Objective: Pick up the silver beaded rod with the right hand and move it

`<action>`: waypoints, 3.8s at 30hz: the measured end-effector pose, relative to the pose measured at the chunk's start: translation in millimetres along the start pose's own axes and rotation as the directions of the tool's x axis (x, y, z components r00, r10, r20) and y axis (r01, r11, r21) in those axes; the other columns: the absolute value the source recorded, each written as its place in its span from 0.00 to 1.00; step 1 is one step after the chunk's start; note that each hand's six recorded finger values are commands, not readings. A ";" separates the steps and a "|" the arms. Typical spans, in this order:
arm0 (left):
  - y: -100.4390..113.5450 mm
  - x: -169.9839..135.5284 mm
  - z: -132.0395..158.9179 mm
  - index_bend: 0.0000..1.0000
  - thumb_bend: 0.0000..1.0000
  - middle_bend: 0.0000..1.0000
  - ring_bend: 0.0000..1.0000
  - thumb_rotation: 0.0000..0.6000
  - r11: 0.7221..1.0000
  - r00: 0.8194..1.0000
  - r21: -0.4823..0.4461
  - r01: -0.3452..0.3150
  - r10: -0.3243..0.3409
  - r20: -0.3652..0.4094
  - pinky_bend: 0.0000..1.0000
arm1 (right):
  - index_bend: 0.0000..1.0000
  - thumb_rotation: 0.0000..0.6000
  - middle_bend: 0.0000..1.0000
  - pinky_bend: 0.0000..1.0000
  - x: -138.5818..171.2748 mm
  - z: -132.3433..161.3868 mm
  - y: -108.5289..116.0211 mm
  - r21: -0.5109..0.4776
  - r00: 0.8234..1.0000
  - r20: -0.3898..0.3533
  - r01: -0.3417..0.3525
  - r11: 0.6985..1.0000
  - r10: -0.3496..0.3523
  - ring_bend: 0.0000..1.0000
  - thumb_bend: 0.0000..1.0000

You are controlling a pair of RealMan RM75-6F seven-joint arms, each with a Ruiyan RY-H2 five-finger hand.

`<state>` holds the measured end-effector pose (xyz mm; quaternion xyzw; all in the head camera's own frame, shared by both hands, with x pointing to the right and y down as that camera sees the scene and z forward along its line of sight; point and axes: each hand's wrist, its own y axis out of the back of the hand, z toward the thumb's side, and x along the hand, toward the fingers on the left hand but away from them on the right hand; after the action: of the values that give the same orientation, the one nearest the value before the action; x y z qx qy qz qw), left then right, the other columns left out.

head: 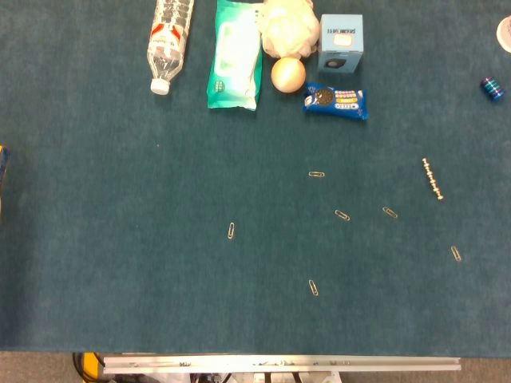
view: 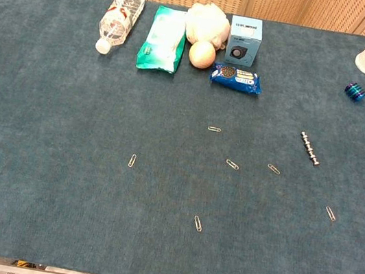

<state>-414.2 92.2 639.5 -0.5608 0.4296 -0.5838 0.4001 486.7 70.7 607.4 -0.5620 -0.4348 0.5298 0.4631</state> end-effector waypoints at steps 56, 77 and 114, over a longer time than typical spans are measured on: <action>11.7 -13.5 -13.4 0.34 0.42 0.35 0.25 1.00 0.999 0.997 -0.013 -0.038 0.037 -0.062 0.41 | 0.24 1.00 0.28 0.39 -73.0 94.4 -89.7 0.147 0.964 -0.244 -0.067 0.987 0.102 0.20 0.15; 19.6 -15.4 -19.9 0.35 0.42 0.35 0.25 1.00 0.998 0.995 -0.025 -0.059 0.057 -0.086 0.41 | 0.27 1.00 0.28 0.39 -76.0 114.5 -114.2 0.129 0.965 -0.217 -0.118 0.985 0.145 0.20 0.14; 23.7 -17.2 -22.7 0.35 0.42 0.35 0.25 1.00 0.997 0.993 -0.034 -0.069 0.065 -0.096 0.41 | 0.27 1.00 0.26 0.39 -60.8 116.9 -157.5 0.239 0.930 -0.246 -0.214 0.947 0.272 0.18 0.14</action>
<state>-436.4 102.3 611.6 -0.5251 0.4774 -0.5878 0.3884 366.6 48.7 772.5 -0.6282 -0.2349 0.5425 0.5059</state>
